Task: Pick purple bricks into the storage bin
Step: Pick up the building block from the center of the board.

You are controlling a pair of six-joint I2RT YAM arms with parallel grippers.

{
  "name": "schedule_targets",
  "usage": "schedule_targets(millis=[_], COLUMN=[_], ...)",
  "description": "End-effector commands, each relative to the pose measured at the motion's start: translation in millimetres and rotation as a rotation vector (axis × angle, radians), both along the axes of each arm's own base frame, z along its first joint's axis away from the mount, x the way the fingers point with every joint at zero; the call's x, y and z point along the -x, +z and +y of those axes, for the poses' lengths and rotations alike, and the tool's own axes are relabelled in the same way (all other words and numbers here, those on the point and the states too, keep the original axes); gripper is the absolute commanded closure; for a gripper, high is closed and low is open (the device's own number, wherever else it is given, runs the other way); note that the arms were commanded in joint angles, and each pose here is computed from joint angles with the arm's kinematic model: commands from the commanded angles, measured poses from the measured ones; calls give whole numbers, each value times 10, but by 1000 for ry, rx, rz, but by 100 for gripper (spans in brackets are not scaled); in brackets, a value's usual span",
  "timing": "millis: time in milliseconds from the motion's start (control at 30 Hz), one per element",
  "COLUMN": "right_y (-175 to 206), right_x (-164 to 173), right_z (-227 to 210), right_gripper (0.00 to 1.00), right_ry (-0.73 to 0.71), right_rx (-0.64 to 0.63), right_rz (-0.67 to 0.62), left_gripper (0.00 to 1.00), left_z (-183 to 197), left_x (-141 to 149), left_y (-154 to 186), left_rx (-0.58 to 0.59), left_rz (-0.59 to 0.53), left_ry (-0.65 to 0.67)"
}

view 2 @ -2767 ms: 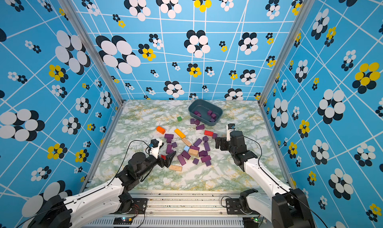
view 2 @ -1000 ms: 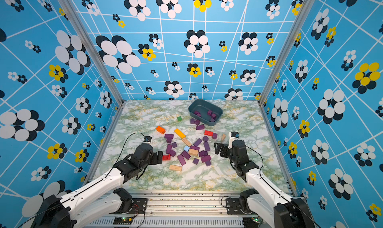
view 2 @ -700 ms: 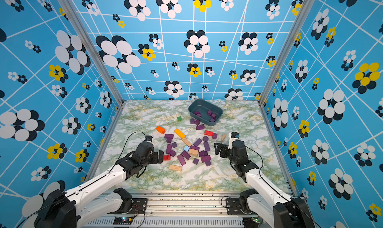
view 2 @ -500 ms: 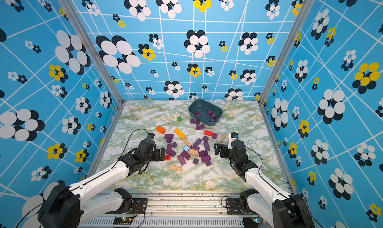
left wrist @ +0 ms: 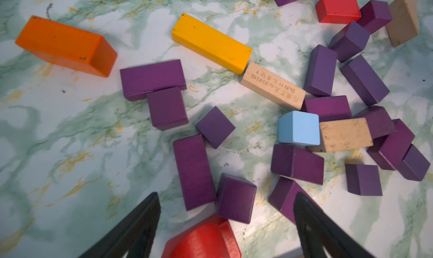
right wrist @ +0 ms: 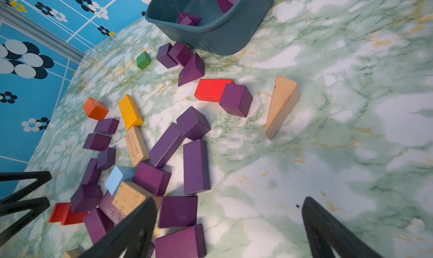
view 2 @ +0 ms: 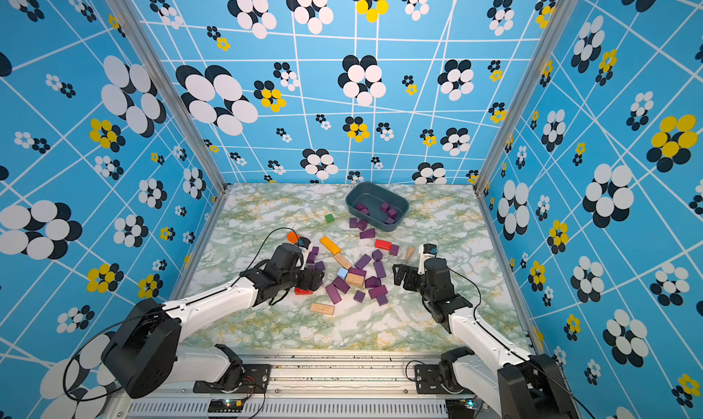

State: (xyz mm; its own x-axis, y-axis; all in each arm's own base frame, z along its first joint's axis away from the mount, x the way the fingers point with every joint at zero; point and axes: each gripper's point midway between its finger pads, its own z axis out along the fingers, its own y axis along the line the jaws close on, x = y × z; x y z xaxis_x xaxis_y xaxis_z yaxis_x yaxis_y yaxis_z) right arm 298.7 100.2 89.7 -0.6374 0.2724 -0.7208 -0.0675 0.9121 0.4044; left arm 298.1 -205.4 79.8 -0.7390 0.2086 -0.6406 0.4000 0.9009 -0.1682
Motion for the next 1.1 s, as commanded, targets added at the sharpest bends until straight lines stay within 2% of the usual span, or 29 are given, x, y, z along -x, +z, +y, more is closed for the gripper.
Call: schedule_targets(millis=[0, 267, 400, 467, 833, 1000, 1067], right_y=[20, 2, -7, -14, -75, -77, -88], right_x=[-42, -49, -49, -49, -62, -69, -72], right_z=[-20, -16, -14, -21, -11, -21, -33], right_gripper=[1, 1, 1, 1, 1, 1, 1], right_ry=[-16, -15, -12, -14, -15, -20, -25], right_rx=[-3, -1, 2, 6, 3, 6, 10], right_rz=[-7, -4, -4, -4, 13, 14, 15], left_gripper=[21, 39, 41, 46, 49, 56, 64], left_z=[-124, -106, -68, -41, -44, 17, 20], left_x=[-1, -25, -29, -23, -25, -49, -52], left_y=[-23, -164, -228, -270, -439, -498, -493], left_rx=[-52, -153, -188, -208, -238, -284, -283], left_rz=[9, 56, 73, 84, 126, 135, 132], left_ry=[-96, -110, -103, -99, -107, -93, -93])
